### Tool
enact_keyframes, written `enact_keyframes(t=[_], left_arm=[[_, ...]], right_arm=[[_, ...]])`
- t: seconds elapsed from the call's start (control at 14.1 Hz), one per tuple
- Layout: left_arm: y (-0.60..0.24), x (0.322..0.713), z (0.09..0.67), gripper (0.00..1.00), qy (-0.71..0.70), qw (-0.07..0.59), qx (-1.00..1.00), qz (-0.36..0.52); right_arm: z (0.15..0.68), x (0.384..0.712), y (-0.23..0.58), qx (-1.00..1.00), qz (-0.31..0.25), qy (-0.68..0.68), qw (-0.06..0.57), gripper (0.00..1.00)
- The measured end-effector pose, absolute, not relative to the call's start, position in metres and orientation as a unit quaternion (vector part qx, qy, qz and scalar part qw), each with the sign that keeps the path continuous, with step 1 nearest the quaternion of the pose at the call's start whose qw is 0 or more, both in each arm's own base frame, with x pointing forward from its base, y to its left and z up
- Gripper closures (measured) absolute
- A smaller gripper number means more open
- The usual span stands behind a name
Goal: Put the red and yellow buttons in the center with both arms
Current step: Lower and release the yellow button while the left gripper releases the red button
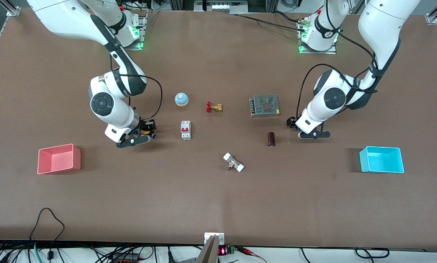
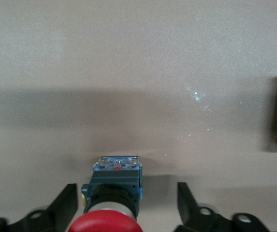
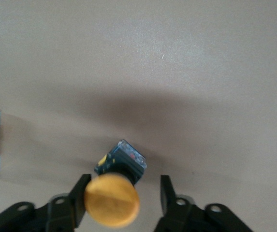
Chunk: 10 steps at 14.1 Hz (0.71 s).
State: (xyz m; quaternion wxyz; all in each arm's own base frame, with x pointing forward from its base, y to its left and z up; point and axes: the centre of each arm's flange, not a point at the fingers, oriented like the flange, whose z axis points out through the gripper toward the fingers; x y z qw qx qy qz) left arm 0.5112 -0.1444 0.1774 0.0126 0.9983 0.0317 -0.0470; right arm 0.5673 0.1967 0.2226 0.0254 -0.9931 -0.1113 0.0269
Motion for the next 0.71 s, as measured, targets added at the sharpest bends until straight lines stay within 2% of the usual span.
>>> enact_keyframes(t=[0.14, 0.21, 0.43, 0.71], left_arm=[[-0.144, 0.512, 0.179, 0.0, 0.033, 0.013, 0.998, -0.045], [-0.144, 0.514, 0.182, 0.0, 0.033, 0.013, 0.999, -0.041], [-0.139, 0.523, 0.213, 0.0, 0.033, -0.005, 0.999, -0.032], [-0.132, 0.533, 0.291, 0.0, 0.02, -0.051, 0.998, -0.012]], right_arm=[[0.224, 0.569, 0.197, -0.993, 0.023, -0.11, 0.026, 0.07], [0.228, 0.572, 0.197, -0.993, 0.019, -0.11, 0.027, 0.0], [0.262, 0.59, 0.193, -0.994, -0.014, -0.102, 0.029, 0.0], [0.367, 0.606, 0.152, -0.997, -0.043, -0.054, 0.031, 0.0]])
